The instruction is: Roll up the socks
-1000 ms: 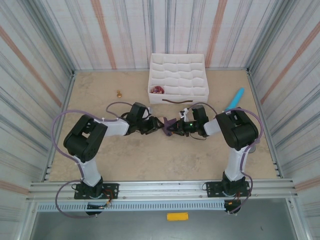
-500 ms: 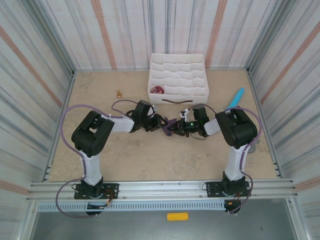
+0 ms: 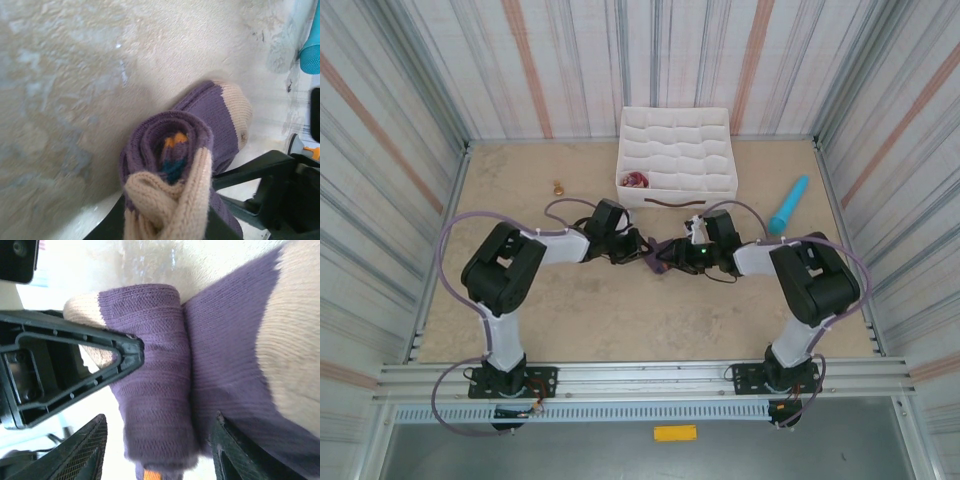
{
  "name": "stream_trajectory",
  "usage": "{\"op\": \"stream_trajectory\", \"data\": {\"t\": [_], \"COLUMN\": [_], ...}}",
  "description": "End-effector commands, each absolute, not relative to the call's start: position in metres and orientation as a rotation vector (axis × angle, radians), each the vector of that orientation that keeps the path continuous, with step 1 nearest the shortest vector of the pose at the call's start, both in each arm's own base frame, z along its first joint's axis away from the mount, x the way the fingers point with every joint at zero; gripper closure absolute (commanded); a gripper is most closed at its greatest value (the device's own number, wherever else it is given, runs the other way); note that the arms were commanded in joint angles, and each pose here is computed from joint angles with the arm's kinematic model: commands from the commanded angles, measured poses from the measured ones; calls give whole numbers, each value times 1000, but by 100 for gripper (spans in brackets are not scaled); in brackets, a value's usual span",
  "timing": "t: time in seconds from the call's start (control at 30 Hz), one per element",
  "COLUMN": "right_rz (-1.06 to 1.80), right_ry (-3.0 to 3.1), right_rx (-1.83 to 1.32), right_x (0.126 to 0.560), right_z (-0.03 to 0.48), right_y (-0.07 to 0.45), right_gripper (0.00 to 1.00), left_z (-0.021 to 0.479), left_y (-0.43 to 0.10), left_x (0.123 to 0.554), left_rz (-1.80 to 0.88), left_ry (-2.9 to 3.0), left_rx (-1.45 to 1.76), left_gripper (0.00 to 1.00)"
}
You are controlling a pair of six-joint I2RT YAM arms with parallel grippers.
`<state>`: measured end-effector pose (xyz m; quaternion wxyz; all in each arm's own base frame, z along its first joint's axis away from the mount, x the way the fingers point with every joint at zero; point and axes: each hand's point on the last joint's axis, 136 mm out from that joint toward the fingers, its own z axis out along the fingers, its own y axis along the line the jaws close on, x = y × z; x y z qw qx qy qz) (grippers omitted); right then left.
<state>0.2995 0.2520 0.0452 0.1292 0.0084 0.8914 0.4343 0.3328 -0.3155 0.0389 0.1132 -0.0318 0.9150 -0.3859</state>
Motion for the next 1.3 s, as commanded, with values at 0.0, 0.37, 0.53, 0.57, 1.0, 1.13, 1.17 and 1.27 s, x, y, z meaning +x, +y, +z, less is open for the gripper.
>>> {"op": "stream_trajectory", "data": {"t": [0.0, 0.37, 0.53, 0.57, 1.0, 1.13, 1.17, 1.27], "right_rz": [945, 339, 188, 160, -149, -205, -209, -204], "right_ry": [2668, 2438, 2327, 2305, 2203, 2216, 2221, 2238], "right_rx": [-100, -578, -732, -760, -971, -954, -950, -930], "right_x": [288, 274, 264, 262, 245, 247, 246, 244], "right_z": [41, 89, 89, 89, 53, 47, 46, 43], "right_y": [238, 271, 295, 299, 331, 326, 325, 321], "right_gripper": [41, 37, 38, 39, 52, 54, 55, 56], "left_z": [22, 20, 19, 18, 19, 18, 18, 17], "left_y": [-285, -261, -254, -253, -253, -252, -252, -251], "left_x": [312, 285, 278, 277, 276, 276, 276, 277], "left_rz": [-1010, -1000, -987, -987, -999, -996, -995, -999], "left_ry": [2791, 2833, 2846, 2848, 2853, 2856, 2856, 2856], "left_rx": [-156, -206, -229, -236, -237, -238, -239, -246], "left_gripper": [92, 92, 91, 91, 91, 91, 91, 91]}}
